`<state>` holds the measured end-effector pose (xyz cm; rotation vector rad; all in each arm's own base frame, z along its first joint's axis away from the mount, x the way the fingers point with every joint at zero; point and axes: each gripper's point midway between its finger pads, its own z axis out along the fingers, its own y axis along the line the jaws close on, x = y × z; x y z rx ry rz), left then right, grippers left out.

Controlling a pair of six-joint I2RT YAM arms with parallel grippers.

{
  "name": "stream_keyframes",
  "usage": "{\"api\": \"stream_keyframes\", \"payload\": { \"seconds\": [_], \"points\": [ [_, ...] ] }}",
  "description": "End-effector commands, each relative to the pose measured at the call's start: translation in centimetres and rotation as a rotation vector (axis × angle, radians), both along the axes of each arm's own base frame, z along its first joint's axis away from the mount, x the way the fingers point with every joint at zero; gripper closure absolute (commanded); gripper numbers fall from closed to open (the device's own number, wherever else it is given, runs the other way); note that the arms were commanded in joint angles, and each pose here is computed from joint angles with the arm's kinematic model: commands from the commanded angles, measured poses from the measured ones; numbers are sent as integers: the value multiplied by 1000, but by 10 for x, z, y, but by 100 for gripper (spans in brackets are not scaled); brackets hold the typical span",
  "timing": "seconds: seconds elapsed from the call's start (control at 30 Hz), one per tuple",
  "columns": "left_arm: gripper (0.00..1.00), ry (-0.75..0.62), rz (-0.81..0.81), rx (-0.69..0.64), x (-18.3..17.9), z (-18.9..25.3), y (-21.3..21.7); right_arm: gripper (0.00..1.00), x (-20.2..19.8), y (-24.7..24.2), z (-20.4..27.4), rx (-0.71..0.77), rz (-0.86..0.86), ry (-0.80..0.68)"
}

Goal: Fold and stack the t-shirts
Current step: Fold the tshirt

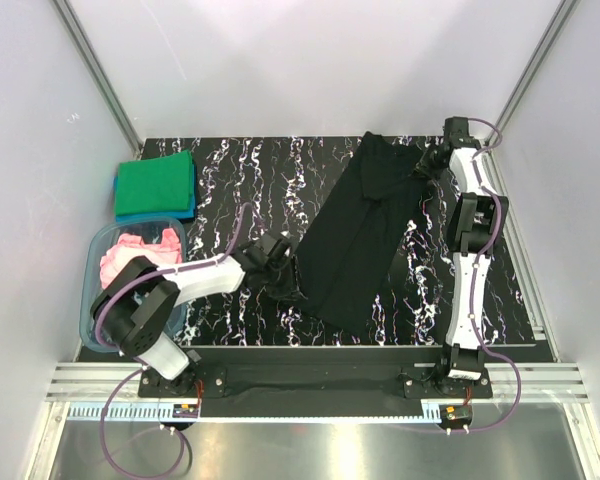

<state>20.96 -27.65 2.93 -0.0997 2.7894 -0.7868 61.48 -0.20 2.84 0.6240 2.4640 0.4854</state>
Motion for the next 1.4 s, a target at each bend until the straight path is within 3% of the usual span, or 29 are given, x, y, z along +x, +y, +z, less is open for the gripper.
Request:
{"api": "stream_keyframes", "payload": {
  "seconds": [0.0, 0.1, 0.13, 0.17, 0.23, 0.27, 0.4, 0.43, 0.53, 0.67, 0.77, 0.87, 1.03, 1.27, 1.37],
  "points": [
    [63, -82, -5, -130, 21, 59, -30, 80, 8, 7, 60, 29, 49, -119],
    [62, -135, -58, -105, 25, 89, -28, 71, -8, 8, 100, 37, 21, -150],
    [60, -166, -54, -72, 31, 93, -22, 68, -22, 9, 96, 45, 10, -103],
    [60, -213, -79, -56, 34, 101, -18, 59, -32, 10, 120, 52, -10, -117],
    [58, -249, -88, -32, 40, 108, -7, 55, -62, 16, 109, 74, -26, -40],
    [57, -291, -106, -14, 45, 111, 1, 52, -76, 19, 136, 91, -49, -68],
    [54, -272, -102, -34, 60, 97, 24, 37, -143, 41, 131, 127, -83, 0],
    [54, -274, -90, -24, 70, 93, 33, 36, -170, 49, 123, 127, -91, 32],
    [53, -242, -99, 65, 80, 69, 47, 35, -187, 47, 110, 118, -117, 9],
    [53, -172, -100, 179, 80, 38, 63, 45, -169, 57, 114, 183, -110, -81],
    [53, -149, -105, 180, 79, 25, 64, 61, -142, 58, 113, 205, -133, -156],
    [52, -135, -132, 140, 80, 18, 58, 67, -118, 61, 99, 217, -112, -142],
    [50, -113, -147, 82, 81, 12, 52, 68, -94, 64, 79, 215, -70, -106],
    [51, -30, -128, 101, 58, -15, 62, 68, -63, 71, 61, 263, -28, -134],
    [56, -2, -131, 108, 52, -22, 64, 68, -48, 71, 56, 274, -33, -154]
  ]
}}
